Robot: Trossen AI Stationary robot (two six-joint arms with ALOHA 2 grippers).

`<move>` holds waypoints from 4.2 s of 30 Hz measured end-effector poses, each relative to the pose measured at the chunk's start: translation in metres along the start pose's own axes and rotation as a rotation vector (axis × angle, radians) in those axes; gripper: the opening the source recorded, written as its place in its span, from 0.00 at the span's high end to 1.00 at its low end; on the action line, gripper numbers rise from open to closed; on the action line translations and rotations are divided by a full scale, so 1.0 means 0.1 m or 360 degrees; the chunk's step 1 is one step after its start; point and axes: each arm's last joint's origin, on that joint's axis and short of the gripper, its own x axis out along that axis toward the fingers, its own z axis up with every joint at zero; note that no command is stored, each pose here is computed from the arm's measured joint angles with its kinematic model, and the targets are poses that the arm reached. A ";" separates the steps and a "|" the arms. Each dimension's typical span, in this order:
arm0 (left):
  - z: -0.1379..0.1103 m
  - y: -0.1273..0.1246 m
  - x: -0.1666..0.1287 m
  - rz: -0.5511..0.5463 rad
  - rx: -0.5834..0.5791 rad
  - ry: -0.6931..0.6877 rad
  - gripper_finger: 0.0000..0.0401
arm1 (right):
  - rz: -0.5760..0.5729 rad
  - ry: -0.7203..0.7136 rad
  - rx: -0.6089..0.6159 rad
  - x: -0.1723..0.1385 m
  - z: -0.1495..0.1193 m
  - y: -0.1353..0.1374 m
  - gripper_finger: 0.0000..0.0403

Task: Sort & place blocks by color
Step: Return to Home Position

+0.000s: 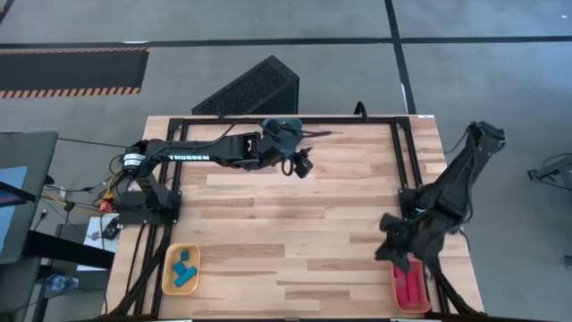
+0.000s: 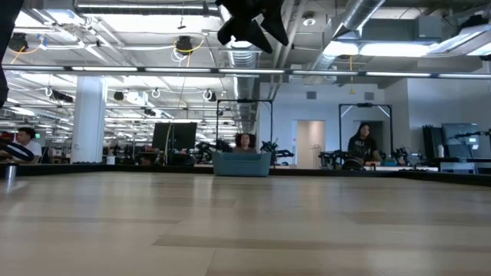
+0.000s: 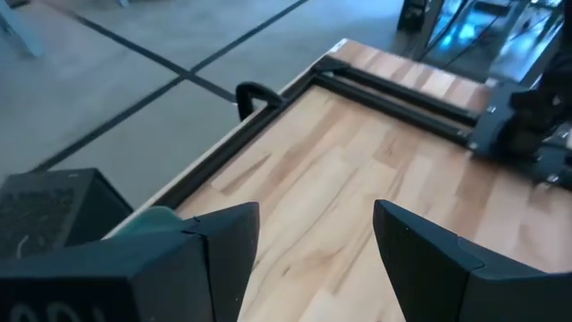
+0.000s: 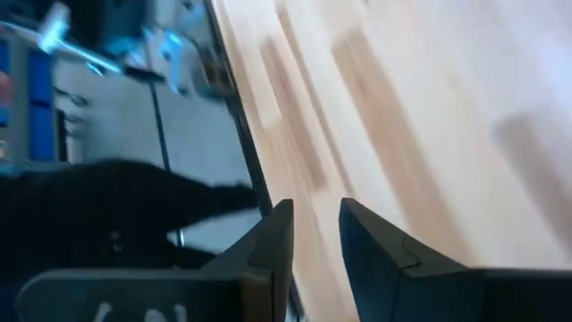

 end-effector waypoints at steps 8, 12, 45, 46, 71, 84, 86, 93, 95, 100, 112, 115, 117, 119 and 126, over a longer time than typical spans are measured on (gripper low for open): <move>0.06 -0.06 -0.02 -0.0074 -0.0061 -0.0092 0.59 | 0.0036 -0.0478 -0.0226 -0.33 0.29 -0.10 0.78; 0.07 -0.06 -0.02 -0.0097 -0.0086 -0.0105 0.75 | -0.0104 -0.0760 -0.0300 -0.43 0.44 -0.18 0.81; -0.34 -0.87 -0.37 -0.0398 -0.0164 -0.0508 1.00 | -0.0025 -0.1328 -0.1238 -1.19 0.55 -0.47 0.98; -0.42 -0.89 -0.36 -0.0431 -0.0204 -0.0529 1.00 | -0.0017 -0.1341 -0.1230 -1.19 0.53 -0.51 0.98; -1.29 -0.85 -0.14 -0.0690 0.0319 -0.0353 1.00 | -0.0203 -0.1340 -0.1173 -0.50 0.31 -1.01 0.98; -1.16 -0.57 0.12 -0.1066 0.0560 -0.0323 1.00 | -0.0462 -0.1548 -0.1089 -0.49 0.52 -1.00 0.99; -1.14 -0.49 0.17 -0.1206 0.0587 -0.0306 1.00 | -0.0487 -0.1582 -0.1067 -0.48 0.58 -0.99 0.99; -1.08 -0.15 0.25 -0.1549 0.0676 -0.0132 1.00 | -0.0650 -0.1774 -0.0966 -0.42 0.86 -0.97 0.99; -1.05 -0.02 0.20 -0.1565 0.0753 -0.0088 1.00 | -0.0652 -0.1793 -0.0930 -0.38 0.92 -0.97 0.99; -0.86 0.35 -0.04 -0.1524 0.0898 -0.0075 1.00 | -0.0577 -0.1755 -0.0909 -0.23 1.04 -0.96 0.99; -1.54 1.02 -0.45 -0.1467 0.0663 -0.0127 1.00 | -0.0304 -0.1774 -0.0952 0.04 1.20 -0.86 0.99; -1.76 1.12 -0.62 -0.1378 0.0526 -0.0202 1.00 | -0.0228 -0.1775 -0.0834 0.08 1.22 -0.86 0.98; -1.80 1.18 -0.76 -0.1313 0.0464 -0.0308 1.00 | -0.0241 -0.1710 -0.0755 0.13 1.22 -0.91 0.98; -1.80 1.25 -0.93 -0.1246 0.0419 -0.0431 1.00 | -0.0271 -0.1668 -0.0717 0.17 1.23 -0.95 0.97; -2.08 1.45 -1.40 -0.1146 0.0475 -0.0754 1.00 | -0.0075 -0.1714 -0.0988 0.06 1.27 -0.88 0.97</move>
